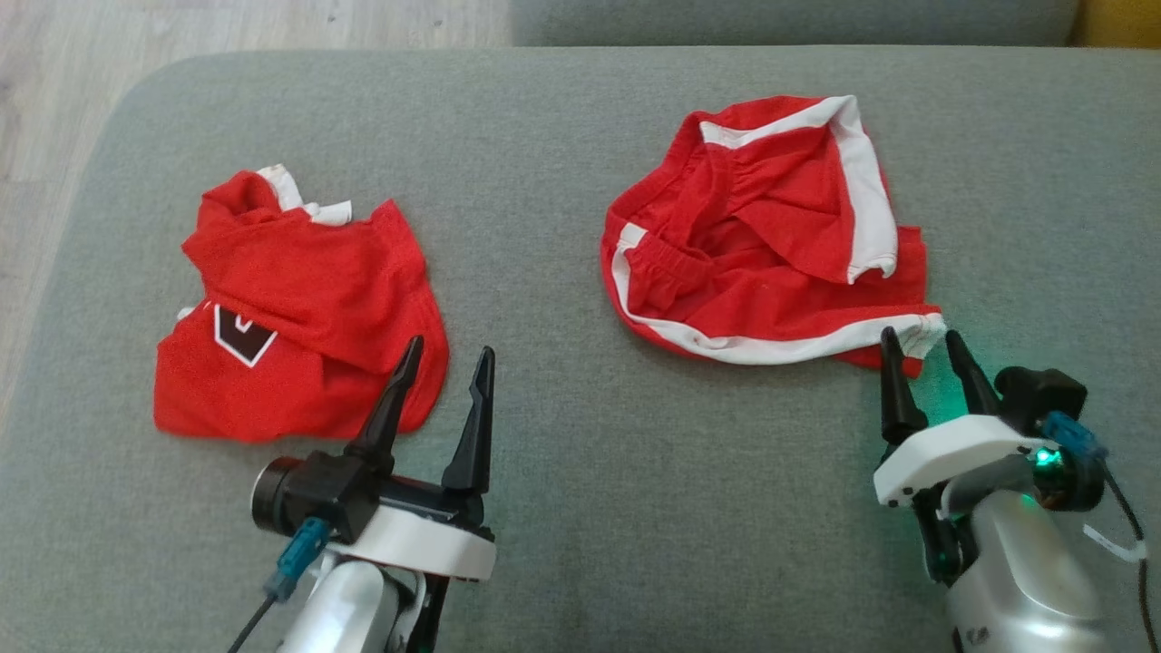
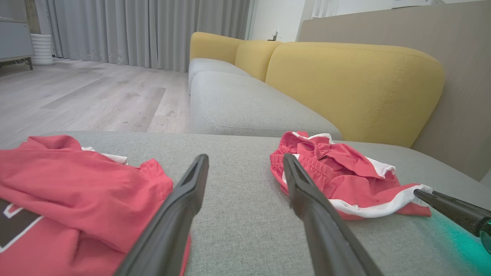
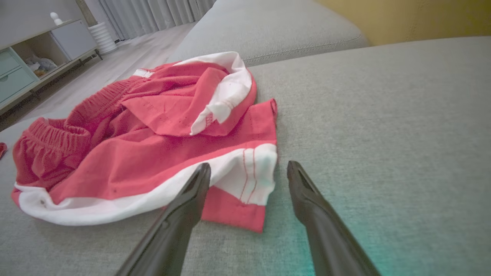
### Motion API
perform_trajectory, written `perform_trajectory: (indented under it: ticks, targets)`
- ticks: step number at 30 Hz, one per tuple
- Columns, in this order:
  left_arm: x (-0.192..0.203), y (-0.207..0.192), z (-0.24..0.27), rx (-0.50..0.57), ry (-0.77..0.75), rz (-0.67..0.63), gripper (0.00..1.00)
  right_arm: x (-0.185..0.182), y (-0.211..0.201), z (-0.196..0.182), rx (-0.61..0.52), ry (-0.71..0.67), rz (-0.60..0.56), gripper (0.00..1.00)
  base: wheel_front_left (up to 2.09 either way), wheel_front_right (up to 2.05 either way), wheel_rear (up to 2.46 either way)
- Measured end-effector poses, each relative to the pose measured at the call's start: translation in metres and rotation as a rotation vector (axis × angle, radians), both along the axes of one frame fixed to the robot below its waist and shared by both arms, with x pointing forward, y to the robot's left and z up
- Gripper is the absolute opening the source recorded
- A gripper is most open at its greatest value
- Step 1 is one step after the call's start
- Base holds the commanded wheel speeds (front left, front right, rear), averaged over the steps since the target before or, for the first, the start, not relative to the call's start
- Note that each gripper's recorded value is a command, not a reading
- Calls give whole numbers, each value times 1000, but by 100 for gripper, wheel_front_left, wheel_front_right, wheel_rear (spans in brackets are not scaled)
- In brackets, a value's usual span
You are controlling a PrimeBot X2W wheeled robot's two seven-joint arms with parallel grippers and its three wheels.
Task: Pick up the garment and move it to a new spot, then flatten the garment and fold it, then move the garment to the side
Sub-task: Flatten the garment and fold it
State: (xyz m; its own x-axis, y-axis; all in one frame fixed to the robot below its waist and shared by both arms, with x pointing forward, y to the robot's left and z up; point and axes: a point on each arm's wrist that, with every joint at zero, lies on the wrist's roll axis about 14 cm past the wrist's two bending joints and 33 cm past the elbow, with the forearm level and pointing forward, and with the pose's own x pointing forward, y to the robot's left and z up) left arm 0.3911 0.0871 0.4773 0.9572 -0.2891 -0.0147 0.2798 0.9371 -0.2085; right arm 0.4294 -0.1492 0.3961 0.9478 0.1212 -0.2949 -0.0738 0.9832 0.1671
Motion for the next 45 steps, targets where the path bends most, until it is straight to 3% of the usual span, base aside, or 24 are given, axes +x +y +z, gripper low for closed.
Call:
perform_trajectory:
  ticks: [3,5,14,23,29,31,35,39,40,45]
  targets:
    - [0,4,-2,-1,7,15,100,1,7,-13,1,48,17,96,0,0,0]
    - [0,6,-3,-1,8,20,100,0,10,-18,5,67,23,0,0,0,0]
    - [2,-1,4,3,-14,-1,100,-3,-4,-12,12,55,-21,0,0,0,0]
    - [2,-11,15,-3,-46,-28,100,-10,-82,20,-111,-51,-216,0,0,0,0]
    - [1,-11,17,-4,-49,-26,100,-21,-119,23,-188,-21,-300,0,0,0,0]
    - [2,-10,15,-5,-46,-24,100,-18,-122,29,-223,-41,-297,100,0,0,0]
    - [1,-9,14,-7,-42,-21,100,-3,-103,52,-209,-150,-246,100,0,0,0]
    - [1,-6,13,-7,-37,-15,100,15,-37,78,-124,-266,-71,100,0,0,0]
    - [1,-6,13,-7,-37,-15,100,15,-37,78,-124,-266,-71,100,0,0,0]
    - [-1,-2,11,-6,-33,-3,100,1,36,63,-81,-223,149,100,0,0,0]
